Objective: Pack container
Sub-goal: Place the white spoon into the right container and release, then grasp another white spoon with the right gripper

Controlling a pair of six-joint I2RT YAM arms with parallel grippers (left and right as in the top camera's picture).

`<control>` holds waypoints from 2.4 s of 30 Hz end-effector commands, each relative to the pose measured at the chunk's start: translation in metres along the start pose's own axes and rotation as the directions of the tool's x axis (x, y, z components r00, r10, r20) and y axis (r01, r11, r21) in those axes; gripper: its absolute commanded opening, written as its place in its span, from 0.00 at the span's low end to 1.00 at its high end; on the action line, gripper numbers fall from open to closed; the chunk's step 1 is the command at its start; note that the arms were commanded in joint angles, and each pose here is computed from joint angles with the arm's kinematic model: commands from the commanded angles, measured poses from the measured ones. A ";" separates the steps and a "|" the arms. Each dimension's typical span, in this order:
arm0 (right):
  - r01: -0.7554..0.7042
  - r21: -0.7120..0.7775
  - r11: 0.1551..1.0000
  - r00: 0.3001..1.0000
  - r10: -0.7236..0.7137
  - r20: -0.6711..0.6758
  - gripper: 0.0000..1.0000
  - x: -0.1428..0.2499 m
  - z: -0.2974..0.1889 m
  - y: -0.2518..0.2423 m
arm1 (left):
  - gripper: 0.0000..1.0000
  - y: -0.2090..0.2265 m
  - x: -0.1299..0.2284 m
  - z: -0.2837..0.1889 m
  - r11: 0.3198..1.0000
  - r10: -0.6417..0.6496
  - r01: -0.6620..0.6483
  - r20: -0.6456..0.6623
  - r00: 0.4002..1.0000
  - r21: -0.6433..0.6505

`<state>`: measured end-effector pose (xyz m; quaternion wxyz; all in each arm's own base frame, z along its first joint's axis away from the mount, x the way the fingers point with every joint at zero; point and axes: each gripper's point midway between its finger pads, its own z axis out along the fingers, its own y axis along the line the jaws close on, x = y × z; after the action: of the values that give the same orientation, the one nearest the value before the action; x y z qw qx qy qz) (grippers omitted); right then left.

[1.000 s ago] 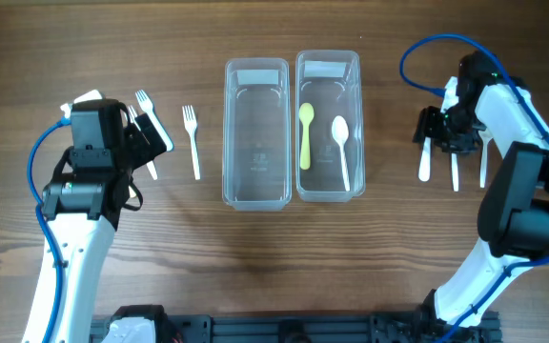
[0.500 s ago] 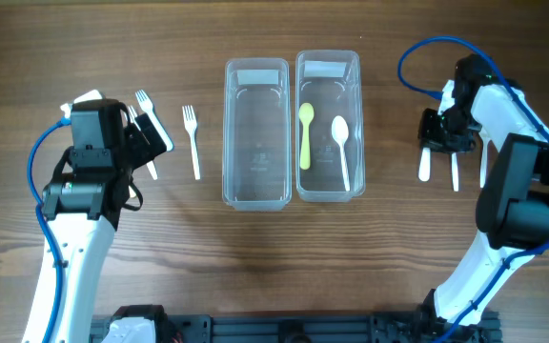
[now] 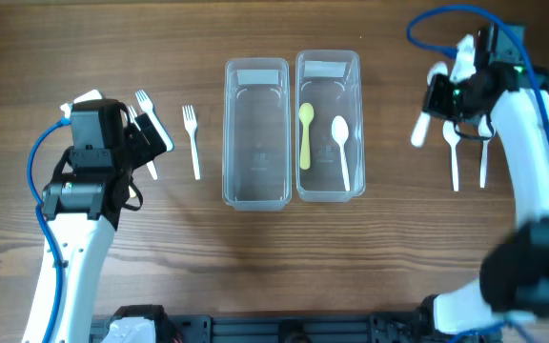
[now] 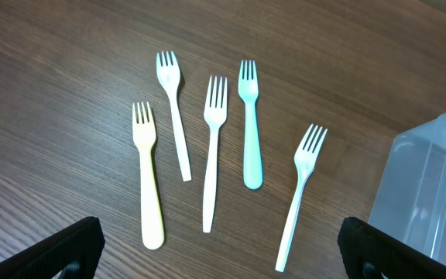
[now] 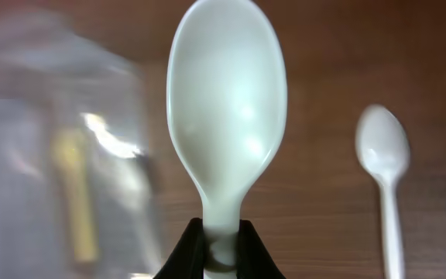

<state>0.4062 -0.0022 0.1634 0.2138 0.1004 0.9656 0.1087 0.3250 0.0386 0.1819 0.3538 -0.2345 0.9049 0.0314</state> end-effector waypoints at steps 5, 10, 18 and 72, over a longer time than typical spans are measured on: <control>0.119 -0.130 0.984 0.993 -0.118 0.022 0.04 0.031 -0.010 0.121 | 1.00 0.001 -0.009 -0.003 1.000 0.004 -0.004 0.023 1.000 -0.008; 0.185 -0.028 0.982 0.980 -0.186 -0.076 0.04 0.065 0.067 0.140 | 1.00 0.001 -0.009 -0.003 1.000 0.004 -0.004 0.023 1.000 -0.008; 0.214 -0.038 0.976 0.954 -0.218 -0.206 0.25 0.092 0.122 0.136 | 1.00 0.001 -0.009 -0.003 1.000 0.004 -0.004 0.023 1.000 -0.008; 0.065 0.241 0.968 0.926 0.032 -0.377 0.13 0.091 0.129 -0.155 | 1.00 0.001 -0.009 -0.003 1.000 0.004 -0.004 0.023 1.000 -0.008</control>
<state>0.3699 -0.1138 -0.0049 0.0402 0.0765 0.9962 -0.0133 0.3250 0.0386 0.1817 0.3537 -0.2344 0.9050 0.0314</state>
